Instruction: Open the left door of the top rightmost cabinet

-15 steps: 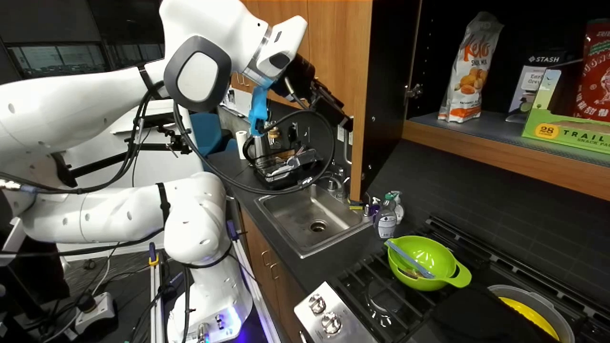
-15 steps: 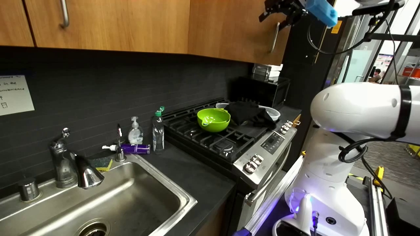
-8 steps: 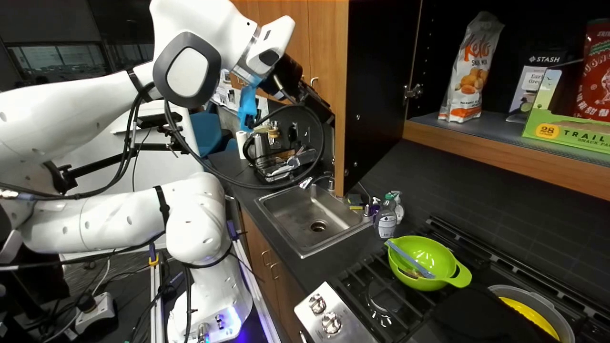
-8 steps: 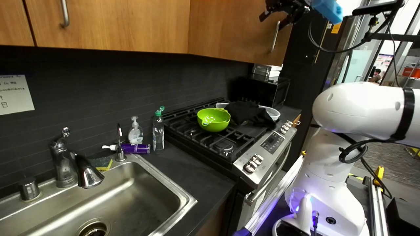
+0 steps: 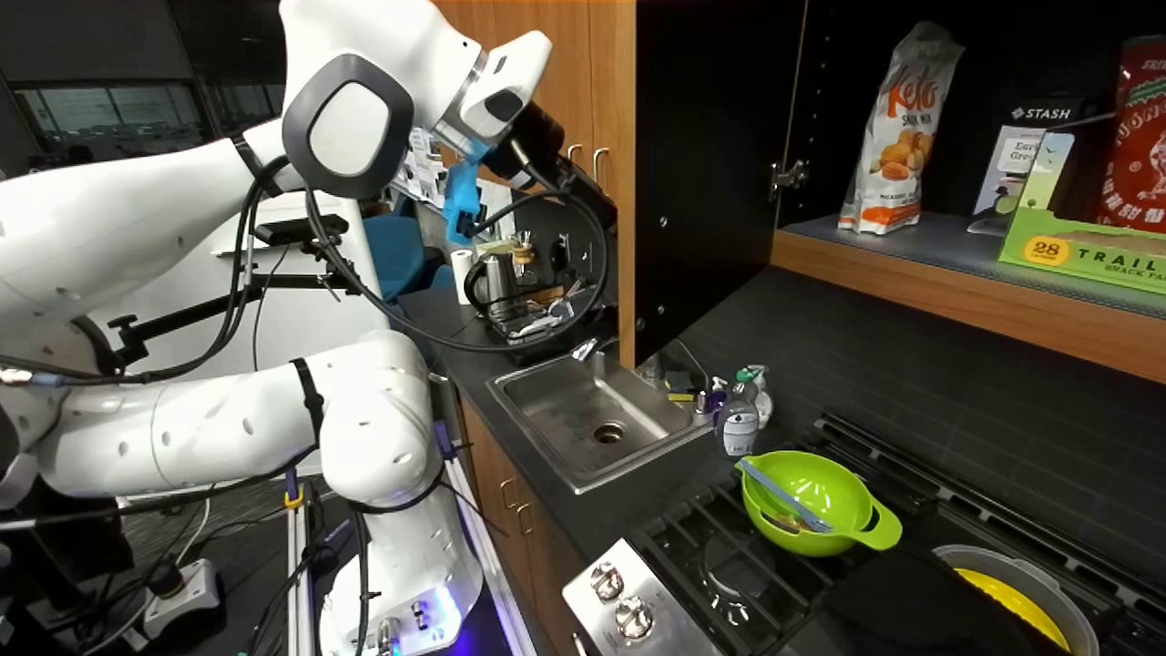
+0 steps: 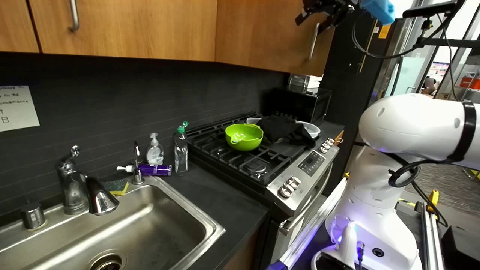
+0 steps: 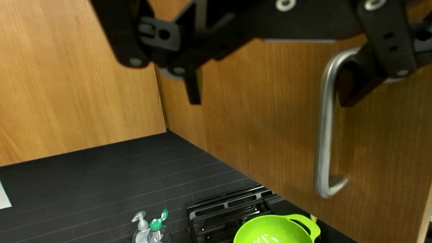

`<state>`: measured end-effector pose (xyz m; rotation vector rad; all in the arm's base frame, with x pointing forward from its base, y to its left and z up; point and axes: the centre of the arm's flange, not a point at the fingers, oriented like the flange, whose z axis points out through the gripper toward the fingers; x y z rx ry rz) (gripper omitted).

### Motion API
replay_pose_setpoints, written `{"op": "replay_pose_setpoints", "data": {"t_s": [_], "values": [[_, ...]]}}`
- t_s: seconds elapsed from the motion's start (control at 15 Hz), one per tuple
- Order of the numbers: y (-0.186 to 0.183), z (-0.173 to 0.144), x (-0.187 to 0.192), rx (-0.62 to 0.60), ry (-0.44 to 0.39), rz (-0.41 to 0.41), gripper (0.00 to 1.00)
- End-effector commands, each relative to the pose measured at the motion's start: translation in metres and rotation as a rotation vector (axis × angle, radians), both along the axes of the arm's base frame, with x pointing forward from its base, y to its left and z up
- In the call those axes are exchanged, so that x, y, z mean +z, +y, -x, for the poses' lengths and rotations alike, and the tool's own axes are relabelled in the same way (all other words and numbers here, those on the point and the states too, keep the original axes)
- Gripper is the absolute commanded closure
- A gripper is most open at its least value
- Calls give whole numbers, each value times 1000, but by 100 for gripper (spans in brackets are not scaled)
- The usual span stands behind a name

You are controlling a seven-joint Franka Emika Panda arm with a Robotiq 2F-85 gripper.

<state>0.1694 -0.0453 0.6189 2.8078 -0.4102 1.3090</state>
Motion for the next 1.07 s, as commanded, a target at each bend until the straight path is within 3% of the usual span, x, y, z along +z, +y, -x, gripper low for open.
{"op": "replay_pose_setpoints", "data": {"t_s": [0.0,1.0], "values": [[28,-5,-20,97,-51,43,0],[84,2,-35,198,33,197,0]]}}
